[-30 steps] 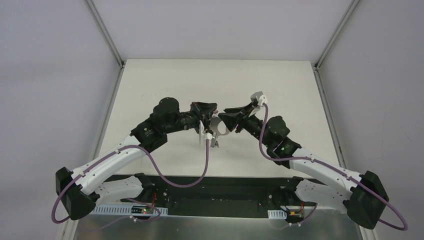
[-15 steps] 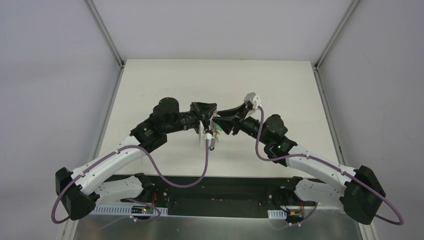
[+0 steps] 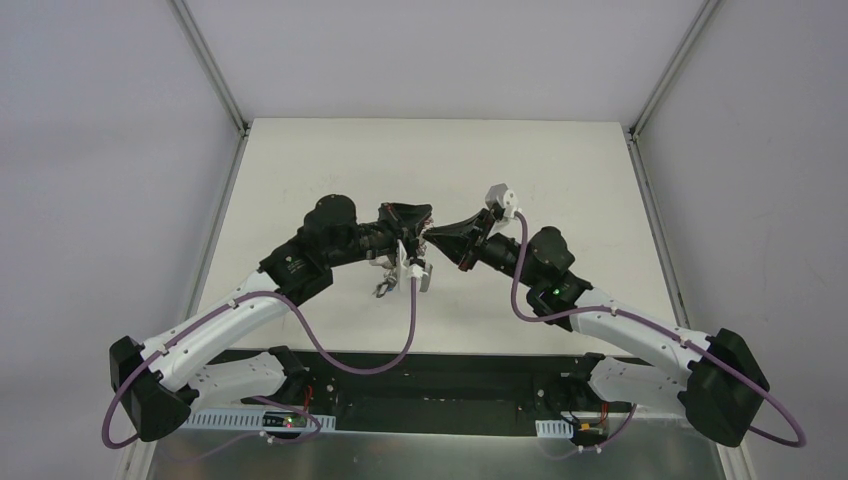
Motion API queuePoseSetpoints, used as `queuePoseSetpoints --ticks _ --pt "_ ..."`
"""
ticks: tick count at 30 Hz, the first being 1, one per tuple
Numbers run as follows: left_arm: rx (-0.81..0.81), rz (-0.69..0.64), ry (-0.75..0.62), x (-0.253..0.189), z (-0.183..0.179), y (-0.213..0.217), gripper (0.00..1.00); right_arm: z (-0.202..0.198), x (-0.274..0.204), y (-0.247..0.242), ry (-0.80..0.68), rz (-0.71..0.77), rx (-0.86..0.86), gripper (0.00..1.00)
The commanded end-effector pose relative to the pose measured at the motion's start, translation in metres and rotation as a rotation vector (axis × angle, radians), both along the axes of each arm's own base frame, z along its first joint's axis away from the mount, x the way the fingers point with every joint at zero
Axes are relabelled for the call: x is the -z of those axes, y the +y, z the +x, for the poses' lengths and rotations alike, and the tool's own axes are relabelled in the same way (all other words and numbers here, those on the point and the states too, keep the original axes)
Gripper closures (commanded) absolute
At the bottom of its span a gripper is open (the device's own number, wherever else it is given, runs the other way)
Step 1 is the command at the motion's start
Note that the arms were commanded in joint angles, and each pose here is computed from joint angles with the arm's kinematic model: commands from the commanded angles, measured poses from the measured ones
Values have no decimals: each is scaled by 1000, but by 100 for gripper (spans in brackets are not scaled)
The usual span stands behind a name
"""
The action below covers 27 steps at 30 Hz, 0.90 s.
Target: Remove the keys from the keyring
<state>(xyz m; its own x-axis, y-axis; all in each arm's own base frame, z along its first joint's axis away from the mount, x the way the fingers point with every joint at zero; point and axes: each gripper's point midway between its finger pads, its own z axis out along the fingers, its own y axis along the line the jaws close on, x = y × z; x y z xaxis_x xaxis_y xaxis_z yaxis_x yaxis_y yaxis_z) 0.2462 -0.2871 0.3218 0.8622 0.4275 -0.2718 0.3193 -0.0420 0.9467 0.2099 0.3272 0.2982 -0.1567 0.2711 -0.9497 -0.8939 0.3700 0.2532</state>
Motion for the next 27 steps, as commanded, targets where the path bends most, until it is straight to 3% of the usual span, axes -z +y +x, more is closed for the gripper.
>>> queuePoseSetpoints --ticks 1,17,21,24,27 --pt "43 -86 -65 -34 -10 -3 100 -3 -43 -3 -74 104 -2 100" --pt "-65 -73 -39 -7 3 10 100 6 -73 -51 88 476 153 100" --pt "-87 -47 -5 10 8 10 100 2 -74 -48 107 495 120 100" --pt "-166 -129 97 7 18 12 100 6 -68 -50 116 485 145 100" --pt "-314 -237 221 3 39 21 100 24 -41 -63 179 400 292 100"
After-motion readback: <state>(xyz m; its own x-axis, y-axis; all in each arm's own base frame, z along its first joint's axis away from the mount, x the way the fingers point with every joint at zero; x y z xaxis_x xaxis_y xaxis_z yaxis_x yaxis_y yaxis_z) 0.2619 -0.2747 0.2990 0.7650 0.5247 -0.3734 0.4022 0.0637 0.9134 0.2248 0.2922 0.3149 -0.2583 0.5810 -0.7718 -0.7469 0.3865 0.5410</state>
